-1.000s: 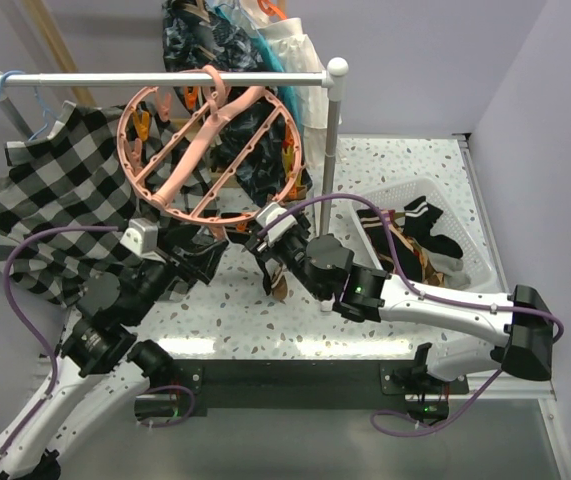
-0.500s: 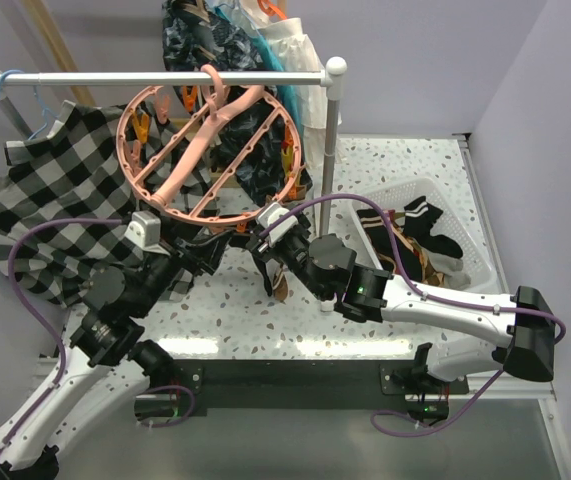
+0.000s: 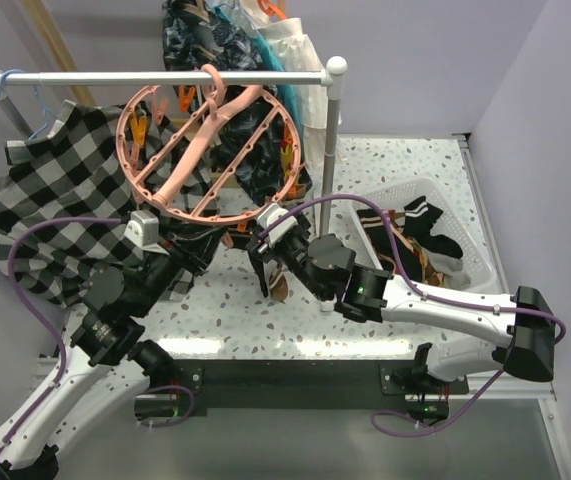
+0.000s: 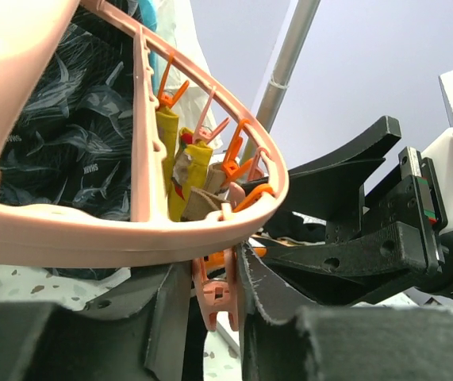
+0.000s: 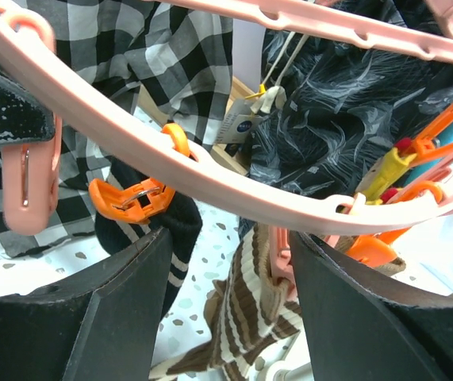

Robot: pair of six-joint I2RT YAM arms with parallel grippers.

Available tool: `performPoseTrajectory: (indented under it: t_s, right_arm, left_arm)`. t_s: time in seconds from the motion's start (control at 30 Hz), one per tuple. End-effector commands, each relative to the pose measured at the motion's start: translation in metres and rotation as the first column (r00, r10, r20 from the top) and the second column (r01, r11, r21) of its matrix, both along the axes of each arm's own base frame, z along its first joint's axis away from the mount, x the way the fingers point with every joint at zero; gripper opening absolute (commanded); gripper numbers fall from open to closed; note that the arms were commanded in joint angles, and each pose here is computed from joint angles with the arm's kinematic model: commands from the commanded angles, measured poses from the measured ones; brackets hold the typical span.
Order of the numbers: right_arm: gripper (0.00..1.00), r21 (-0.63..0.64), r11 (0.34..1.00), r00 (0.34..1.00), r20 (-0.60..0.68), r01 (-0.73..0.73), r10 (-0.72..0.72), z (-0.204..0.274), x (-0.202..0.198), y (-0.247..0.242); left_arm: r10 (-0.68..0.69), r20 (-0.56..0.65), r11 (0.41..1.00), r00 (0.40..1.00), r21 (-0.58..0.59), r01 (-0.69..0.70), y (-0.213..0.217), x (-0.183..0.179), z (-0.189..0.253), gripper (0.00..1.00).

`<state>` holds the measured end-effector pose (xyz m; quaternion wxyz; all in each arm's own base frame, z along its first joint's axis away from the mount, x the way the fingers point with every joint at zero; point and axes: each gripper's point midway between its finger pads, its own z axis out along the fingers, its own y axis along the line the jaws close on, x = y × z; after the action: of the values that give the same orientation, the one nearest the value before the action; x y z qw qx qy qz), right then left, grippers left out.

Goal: Clip the socks to the hanger
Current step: Open the clamp at the hanger.

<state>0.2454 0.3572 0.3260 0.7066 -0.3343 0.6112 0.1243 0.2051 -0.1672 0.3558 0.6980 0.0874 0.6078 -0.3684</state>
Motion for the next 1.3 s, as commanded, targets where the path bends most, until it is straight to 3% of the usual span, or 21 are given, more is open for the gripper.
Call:
performPoseTrajectory:
  t_s: [0.0, 0.27, 0.63, 0.77, 0.93, 1.1, 1.17, 1.23, 1.27]
  right_arm:
    - [0.65, 0.07, 0.998, 1.0, 0.022, 0.002, -0.003, 0.026, -0.002, -0.008]
    - [0.65, 0.065, 0.998, 1.0, 0.02, 0.016, -0.017, 0.026, 0.0, -0.013]
    - [0.79, 0.029, 0.999, 0.991, -0.125, -0.037, 0.04, 0.019, -0.023, -0.035]
    - [0.81, -0.011, 1.0, 0.975, -0.221, 0.022, -0.024, -0.002, -0.021, -0.061]
    - [0.81, -0.088, 0.97, 0.912, -0.331, 0.227, -0.243, -0.04, 0.007, -0.126]
    - [0.8, -0.119, 0.882, 0.775, -0.433, 0.457, -0.46, -0.064, 0.05, -0.199]
    - [0.78, -0.095, 0.881, 0.746, -0.495, 0.464, -0.446, -0.072, 0.061, -0.208]
    - [0.78, -0.078, 0.847, 0.675, -0.567, 0.526, -0.472, -0.088, 0.084, -0.232]
    - [0.77, -0.05, 0.865, 0.672, -0.607, 0.5, -0.424, -0.092, 0.089, -0.228]
  left_arm:
    - [-0.006, 0.035, 0.999, 0.999, -0.046, 0.007, 0.0, -0.001, 0.017, 0.23]
    - [-0.008, 0.006, 1.0, 1.0, -0.026, 0.008, -0.001, -0.001, 0.013, 0.06]
    - [0.014, -0.057, 1.0, 0.998, -0.019, -0.015, 0.001, 0.003, 0.004, 0.05]
    - [0.023, -0.058, 0.999, 0.998, -0.027, -0.025, 0.004, 0.003, 0.006, 0.05]
    - [0.029, -0.089, 0.999, 0.996, -0.011, -0.03, 0.004, 0.004, -0.001, 0.04]
    - [0.027, -0.096, 0.999, 0.995, -0.016, -0.029, 0.004, 0.004, -0.001, 0.03]
    - [0.027, -0.095, 0.999, 0.995, -0.017, -0.029, 0.004, 0.004, 0.0, 0.03]
    - [0.027, -0.1, 0.999, 0.995, -0.015, -0.029, 0.003, 0.004, 0.0, 0.03]
    - [0.025, -0.099, 0.999, 0.995, -0.019, -0.027, 0.002, 0.004, 0.001, 0.02]
